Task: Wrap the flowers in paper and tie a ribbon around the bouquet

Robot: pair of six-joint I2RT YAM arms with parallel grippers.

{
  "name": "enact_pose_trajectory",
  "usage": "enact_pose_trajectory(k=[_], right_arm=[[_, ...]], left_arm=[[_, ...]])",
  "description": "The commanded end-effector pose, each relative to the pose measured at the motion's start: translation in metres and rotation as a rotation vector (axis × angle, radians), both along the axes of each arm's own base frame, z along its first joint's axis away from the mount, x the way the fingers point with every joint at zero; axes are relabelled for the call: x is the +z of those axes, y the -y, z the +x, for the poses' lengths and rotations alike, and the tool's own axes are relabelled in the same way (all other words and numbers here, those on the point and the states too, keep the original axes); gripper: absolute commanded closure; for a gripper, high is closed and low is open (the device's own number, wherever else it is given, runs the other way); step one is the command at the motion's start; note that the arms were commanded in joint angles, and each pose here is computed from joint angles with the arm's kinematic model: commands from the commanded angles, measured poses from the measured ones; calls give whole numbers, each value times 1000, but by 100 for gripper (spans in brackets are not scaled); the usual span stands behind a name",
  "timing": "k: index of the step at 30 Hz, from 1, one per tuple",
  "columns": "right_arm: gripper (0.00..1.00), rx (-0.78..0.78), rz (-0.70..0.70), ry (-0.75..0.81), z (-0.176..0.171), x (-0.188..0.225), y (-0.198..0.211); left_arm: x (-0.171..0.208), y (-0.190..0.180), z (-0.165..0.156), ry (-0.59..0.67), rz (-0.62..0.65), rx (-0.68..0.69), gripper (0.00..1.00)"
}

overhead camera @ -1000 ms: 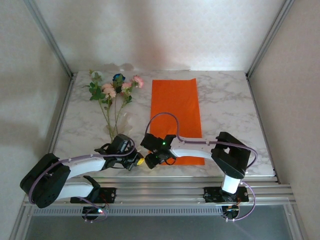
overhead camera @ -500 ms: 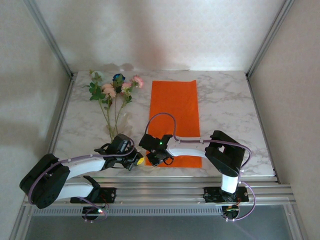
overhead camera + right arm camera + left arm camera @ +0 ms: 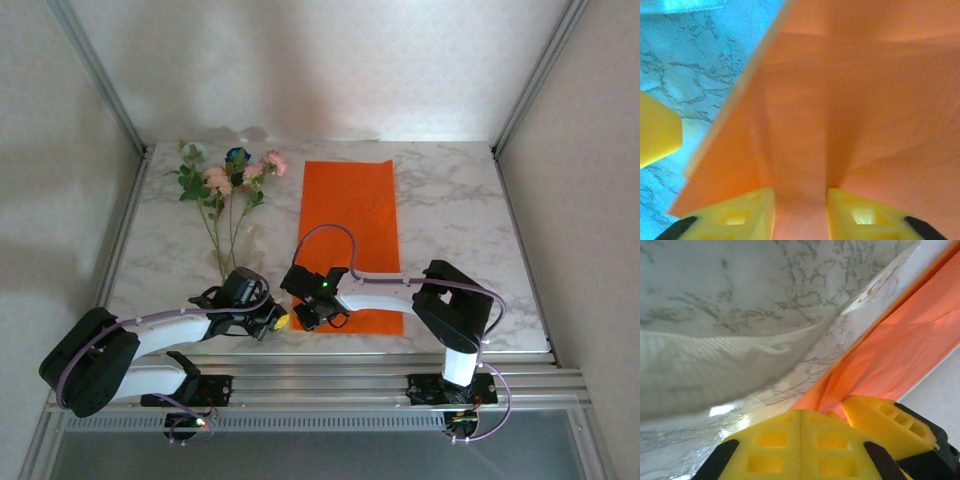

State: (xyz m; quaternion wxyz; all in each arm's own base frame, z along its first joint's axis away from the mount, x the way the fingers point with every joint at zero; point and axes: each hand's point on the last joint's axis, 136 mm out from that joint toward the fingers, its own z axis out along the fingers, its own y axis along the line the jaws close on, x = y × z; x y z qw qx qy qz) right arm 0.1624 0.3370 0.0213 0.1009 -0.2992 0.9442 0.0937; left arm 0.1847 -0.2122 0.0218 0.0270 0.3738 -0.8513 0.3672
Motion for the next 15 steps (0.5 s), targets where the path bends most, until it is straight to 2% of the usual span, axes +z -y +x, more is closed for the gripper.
enact_pose_trajectory(k=[1,2,5,10,15], right_arm=[[49,31,50,42,-1,24,-2],[42,51,62,56,-2,30,-6],[32,125,54,76,-12,35,-16],[29,184,-19,94,-20,21,-23],[29,189,-69,122,-14,15,-25]], left_arm=[[6,0,1,17,5,-5,100],[7,-4,3,23,19,7,100],[12,-17,8,46,55,50,100],[12,-35,5,47,60,91,100],[8,-36,2,38,17,110,100]])
